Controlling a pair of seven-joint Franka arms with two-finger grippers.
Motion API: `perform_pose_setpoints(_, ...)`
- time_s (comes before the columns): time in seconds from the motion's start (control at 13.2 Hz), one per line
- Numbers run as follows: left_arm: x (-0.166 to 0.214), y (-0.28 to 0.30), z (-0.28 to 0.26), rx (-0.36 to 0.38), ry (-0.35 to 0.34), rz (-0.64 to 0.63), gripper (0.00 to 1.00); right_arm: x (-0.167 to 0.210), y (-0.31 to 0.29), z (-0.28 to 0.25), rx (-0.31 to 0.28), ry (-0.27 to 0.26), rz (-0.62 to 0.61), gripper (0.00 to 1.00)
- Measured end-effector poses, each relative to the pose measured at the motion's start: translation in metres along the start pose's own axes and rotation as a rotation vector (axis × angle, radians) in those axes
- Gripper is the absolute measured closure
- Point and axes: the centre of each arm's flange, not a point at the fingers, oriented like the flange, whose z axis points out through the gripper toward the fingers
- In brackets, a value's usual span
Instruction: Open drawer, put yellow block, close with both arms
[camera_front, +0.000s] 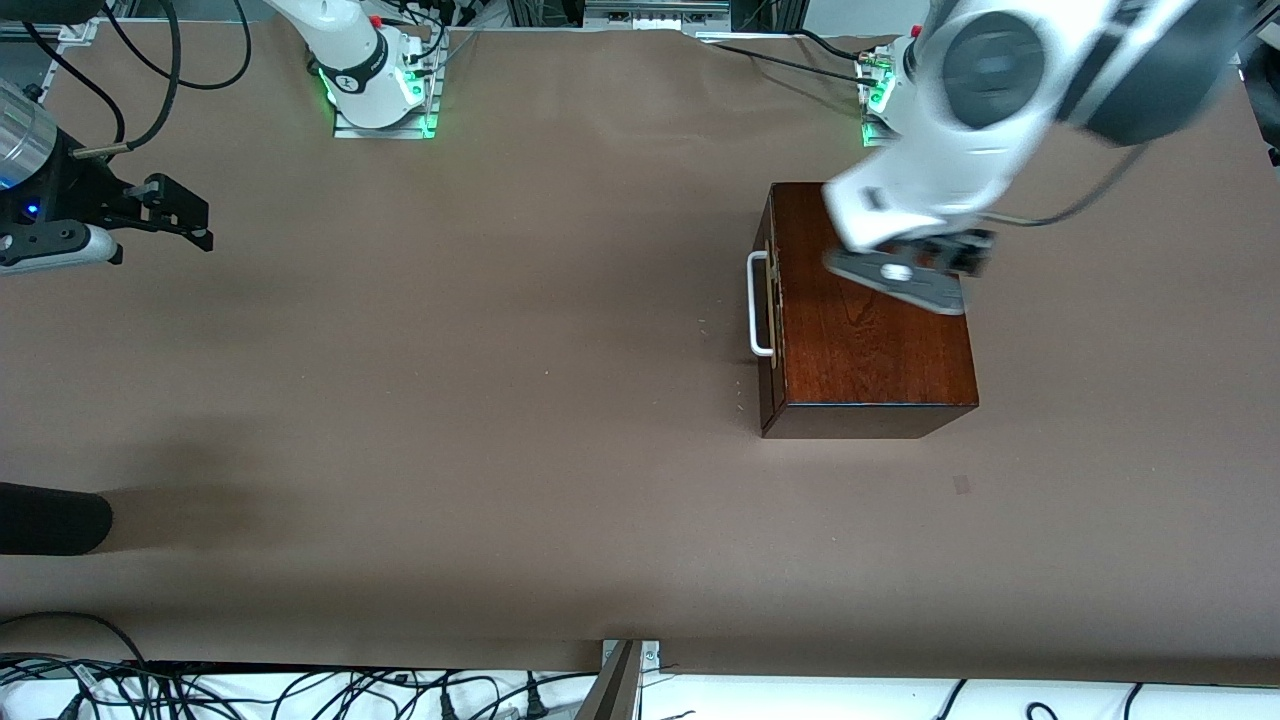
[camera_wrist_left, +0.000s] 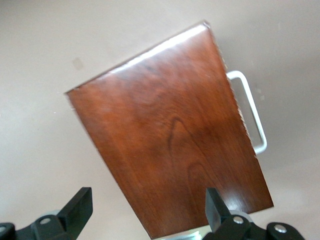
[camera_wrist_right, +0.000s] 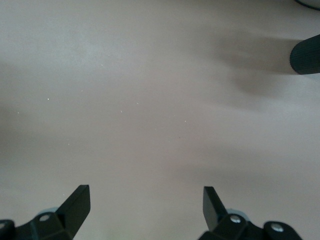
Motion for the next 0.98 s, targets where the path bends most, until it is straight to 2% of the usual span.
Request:
perform_pose_setpoints(0.23,-0.03,-0.085,-0.017,-0.096,0.065,-0.186,0.0,0.0,-0.001,0.002,0.001,-0.006,-0.001,0.0)
perform_pose_setpoints(0.45,-0.064,-0.137,-0.013,-0.101,0.138,-0.304,0.0,0.0,-0.001,0.002,0.001,-0.007,-0.001,0.0)
perform_pose_setpoints(0.6,-0.08,-0.145,-0.015,-0.096,0.179,-0.329,0.0,0.0,-0.002,0.002,0.001,-0.008,-0.003,0.0)
perform_pose_setpoints(0.98,-0.089,-0.15,-0.007,-0.095,0.172,-0.302,0.0,0.001,-0.011,0.001,0.001,-0.006,-0.018,0.0)
